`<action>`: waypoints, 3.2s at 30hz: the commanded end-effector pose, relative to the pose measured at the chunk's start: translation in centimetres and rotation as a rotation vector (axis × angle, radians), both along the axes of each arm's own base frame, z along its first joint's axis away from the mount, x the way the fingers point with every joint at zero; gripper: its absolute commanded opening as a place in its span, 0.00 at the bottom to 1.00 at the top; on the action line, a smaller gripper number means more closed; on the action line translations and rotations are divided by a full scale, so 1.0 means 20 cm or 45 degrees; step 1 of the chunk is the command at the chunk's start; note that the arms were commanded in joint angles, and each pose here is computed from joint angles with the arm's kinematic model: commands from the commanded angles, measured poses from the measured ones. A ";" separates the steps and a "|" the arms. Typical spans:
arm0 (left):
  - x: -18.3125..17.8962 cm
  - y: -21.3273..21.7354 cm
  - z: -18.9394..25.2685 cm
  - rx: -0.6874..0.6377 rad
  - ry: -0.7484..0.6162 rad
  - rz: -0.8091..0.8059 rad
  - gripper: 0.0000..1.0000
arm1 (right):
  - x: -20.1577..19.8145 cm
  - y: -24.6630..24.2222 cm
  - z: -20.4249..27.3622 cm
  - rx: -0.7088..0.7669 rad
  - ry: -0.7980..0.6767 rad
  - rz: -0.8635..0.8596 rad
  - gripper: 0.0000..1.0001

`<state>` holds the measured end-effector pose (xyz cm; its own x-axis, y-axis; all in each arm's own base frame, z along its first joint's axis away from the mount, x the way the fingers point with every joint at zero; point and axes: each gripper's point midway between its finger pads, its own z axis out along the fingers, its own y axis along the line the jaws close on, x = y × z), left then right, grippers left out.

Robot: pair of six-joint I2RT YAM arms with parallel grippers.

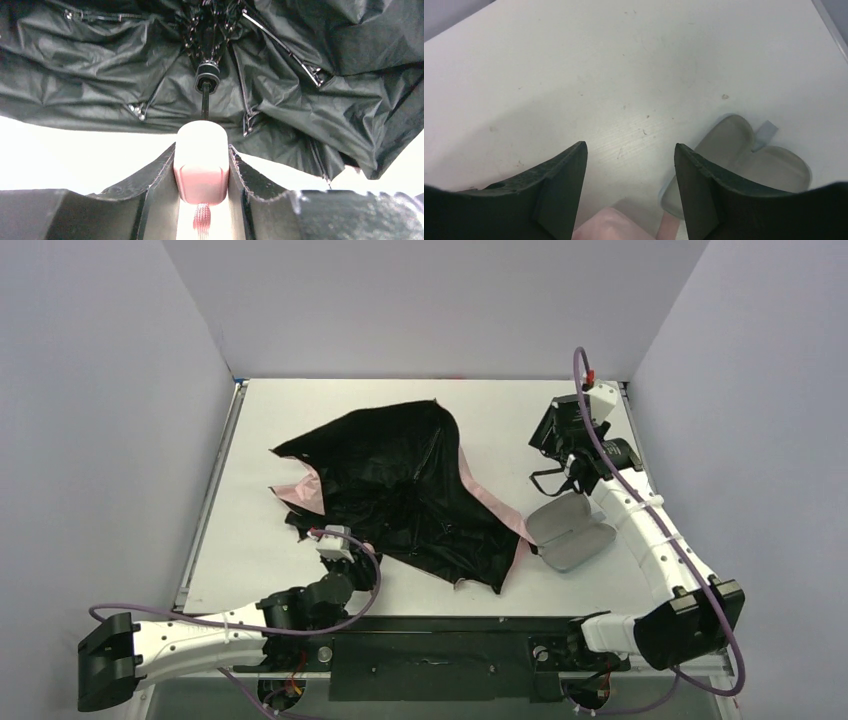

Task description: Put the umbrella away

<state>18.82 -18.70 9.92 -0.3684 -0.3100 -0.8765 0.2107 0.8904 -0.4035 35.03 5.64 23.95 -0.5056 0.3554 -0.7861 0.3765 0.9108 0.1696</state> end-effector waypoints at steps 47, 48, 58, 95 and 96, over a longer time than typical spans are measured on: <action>0.04 0.05 -0.15 -0.093 -0.077 0.109 0.00 | -0.03 1.68 -0.93 1.014 0.362 1.270 0.00; 0.05 0.03 -0.11 -0.121 -0.099 0.107 0.00 | -0.08 1.67 -0.95 1.054 0.371 1.254 0.00; 0.19 -0.14 -0.06 -0.040 -0.154 -0.006 0.00 | -0.44 1.71 -0.81 1.183 0.353 1.349 0.00; 0.09 -0.12 0.16 0.122 0.038 -0.291 0.69 | -0.35 0.57 -0.61 0.154 0.311 0.527 0.63; 0.08 -0.11 0.22 0.101 0.032 -0.282 0.69 | -0.36 0.56 -0.58 0.157 0.287 0.519 0.63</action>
<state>21.90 -22.28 13.24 -0.3804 -0.1899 -0.9051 0.4320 0.8289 -0.3555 27.77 19.30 9.32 -0.8315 0.1833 -0.5243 0.0124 0.9499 0.3124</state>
